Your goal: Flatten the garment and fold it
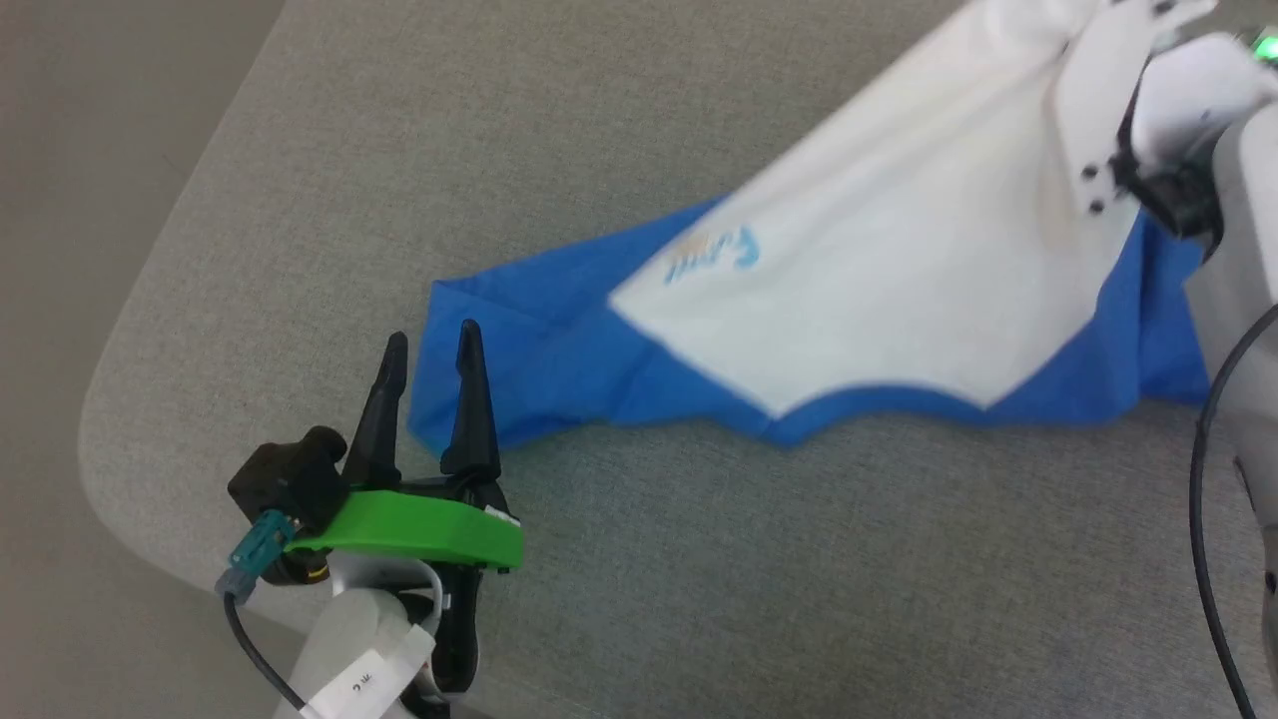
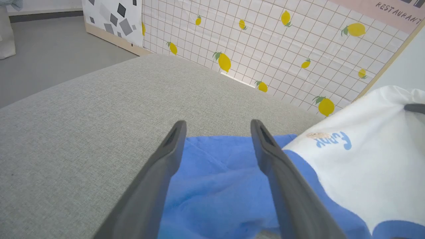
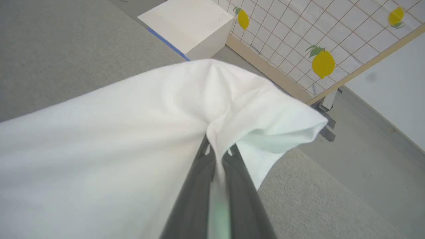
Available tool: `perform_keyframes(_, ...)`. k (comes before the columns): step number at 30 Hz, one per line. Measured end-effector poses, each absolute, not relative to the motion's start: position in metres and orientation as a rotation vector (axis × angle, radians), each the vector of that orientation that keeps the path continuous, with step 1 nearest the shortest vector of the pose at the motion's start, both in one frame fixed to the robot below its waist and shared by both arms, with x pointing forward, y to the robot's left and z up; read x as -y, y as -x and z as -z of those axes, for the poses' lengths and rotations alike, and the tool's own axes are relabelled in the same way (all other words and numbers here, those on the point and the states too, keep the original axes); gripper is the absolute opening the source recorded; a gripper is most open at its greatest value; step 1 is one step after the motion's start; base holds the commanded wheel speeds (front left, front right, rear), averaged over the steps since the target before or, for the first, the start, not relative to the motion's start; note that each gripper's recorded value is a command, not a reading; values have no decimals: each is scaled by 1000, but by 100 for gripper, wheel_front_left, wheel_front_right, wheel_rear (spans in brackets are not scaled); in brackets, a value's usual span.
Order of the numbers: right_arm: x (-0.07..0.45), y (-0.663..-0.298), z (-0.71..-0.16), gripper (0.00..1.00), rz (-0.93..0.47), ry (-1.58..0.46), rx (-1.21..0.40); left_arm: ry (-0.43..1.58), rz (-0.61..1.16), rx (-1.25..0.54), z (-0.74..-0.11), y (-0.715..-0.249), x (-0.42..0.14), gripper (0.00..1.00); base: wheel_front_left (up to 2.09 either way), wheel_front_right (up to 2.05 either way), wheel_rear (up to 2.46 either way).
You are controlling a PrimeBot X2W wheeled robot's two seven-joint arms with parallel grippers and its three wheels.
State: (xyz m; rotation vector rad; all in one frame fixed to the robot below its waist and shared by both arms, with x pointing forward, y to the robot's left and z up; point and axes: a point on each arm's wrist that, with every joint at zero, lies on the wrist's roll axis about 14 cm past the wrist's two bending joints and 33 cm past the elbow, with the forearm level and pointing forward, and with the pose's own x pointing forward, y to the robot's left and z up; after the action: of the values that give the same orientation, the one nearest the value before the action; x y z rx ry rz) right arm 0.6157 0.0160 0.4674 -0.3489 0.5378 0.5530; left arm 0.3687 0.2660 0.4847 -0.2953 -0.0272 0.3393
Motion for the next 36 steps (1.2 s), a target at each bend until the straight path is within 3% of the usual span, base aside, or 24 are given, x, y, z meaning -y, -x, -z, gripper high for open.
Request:
perform_keyframes(3, -14, -627, -463, 0, -517, 349, -515, 292, -343, 18, -482, -368, -266, 100, 0, 0, 0)
perform_keyframes(4, -13, -624, -451, 6, -511, 350, -557, 291, -345, 17, -482, -368, -267, 100, 0, 0, 0)
perform_keyframes(5, -13, -620, -442, 100, -511, 358, -589, 291, -346, 17, -482, -367, -267, 100, 0, 0, 0)
perform_keyframes(10, -26, -618, -459, 100, -526, 266, -506, 293, -351, 29, -486, -365, -269, 100, 0, 0, 0)
perform_keyframes(15, -27, -622, -523, 100, -519, 107, -257, 291, -341, 62, -496, -363, -269, 100, 0, 0, 0)
perform_keyframes(19, -18, -600, -542, 100, -518, 21, -152, 299, -327, 72, -498, -357, -267, 100, 0, 0, 0)
perform_keyframes(24, 18, -561, -528, 100, -464, -43, -136, 318, -300, 83, -500, -352, -260, 100, 0, 0, 0)
perform_keyframes(32, 93, -477, -470, 100, -290, -129, -295, 353, -227, 82, -501, -355, -235, 100, 0, 0, 0)
perform_keyframes(36, 121, -451, -462, 100, -218, -144, -330, 398, -209, -6, -479, -358, -220, 100, 0, 0, 0)
